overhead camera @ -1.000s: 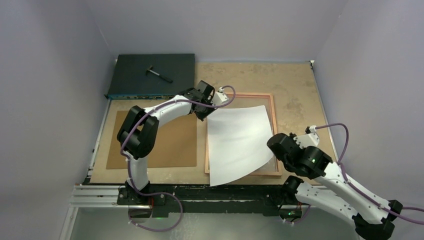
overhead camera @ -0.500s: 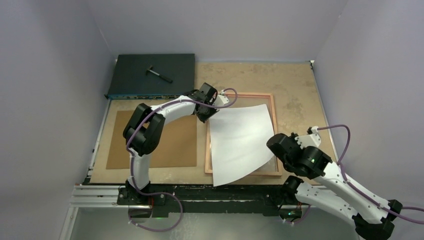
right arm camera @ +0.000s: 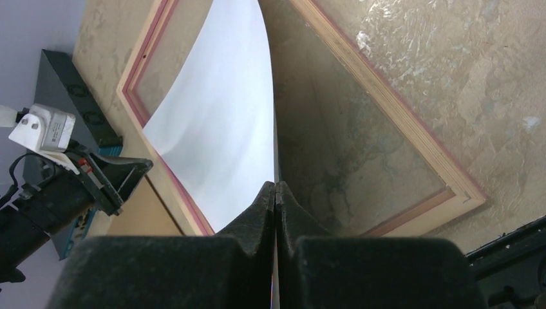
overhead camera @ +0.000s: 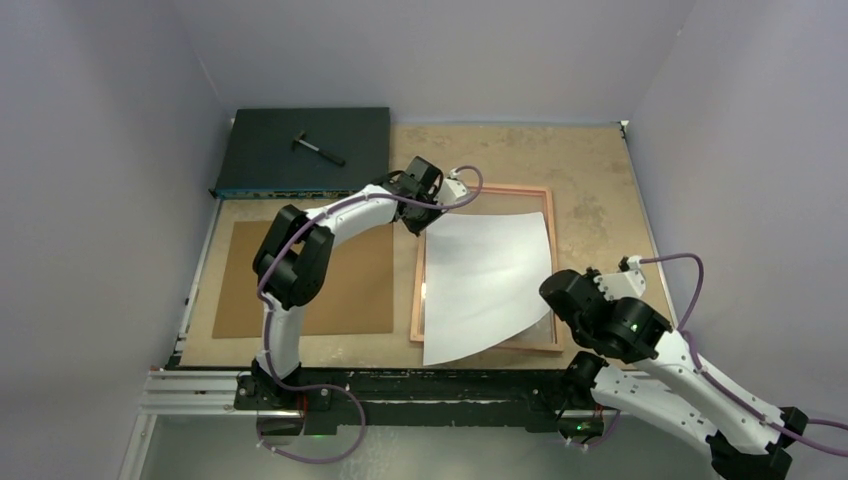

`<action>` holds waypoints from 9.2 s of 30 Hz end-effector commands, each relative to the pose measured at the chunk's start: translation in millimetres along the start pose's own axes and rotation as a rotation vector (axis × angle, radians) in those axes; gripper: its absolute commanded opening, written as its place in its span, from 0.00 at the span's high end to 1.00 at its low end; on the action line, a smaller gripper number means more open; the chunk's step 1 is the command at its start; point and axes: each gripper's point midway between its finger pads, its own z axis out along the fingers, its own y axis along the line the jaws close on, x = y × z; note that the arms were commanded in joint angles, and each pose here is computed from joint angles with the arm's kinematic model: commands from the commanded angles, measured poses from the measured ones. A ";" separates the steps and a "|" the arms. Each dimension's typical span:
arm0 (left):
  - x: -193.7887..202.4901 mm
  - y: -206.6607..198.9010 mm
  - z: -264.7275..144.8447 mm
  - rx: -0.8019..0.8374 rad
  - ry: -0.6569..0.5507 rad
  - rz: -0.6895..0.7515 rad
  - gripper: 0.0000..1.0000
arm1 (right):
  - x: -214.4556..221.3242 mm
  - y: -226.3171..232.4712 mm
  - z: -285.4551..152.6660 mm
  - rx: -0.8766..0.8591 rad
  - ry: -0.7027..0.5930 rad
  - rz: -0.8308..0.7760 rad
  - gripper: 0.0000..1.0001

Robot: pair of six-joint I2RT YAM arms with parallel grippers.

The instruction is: Put the photo into the frame

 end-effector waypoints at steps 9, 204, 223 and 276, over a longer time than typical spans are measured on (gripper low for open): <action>-18.0 -5.6 -17.2 -0.003 -0.053 -0.002 0.97 | 14.5 -17.0 5.8 0.049 0.046 0.015 1.00; 414.5 80.3 -114.6 -0.072 0.367 -0.713 1.00 | 308.3 268.0 72.9 -0.678 0.726 -0.380 0.05; 407.4 101.1 -126.4 -0.143 0.402 -0.659 1.00 | 276.1 254.7 89.3 -0.395 0.473 -0.589 0.07; 383.2 66.4 -104.2 0.050 0.453 -0.570 1.00 | 272.0 282.3 59.3 -0.615 0.668 -0.297 0.02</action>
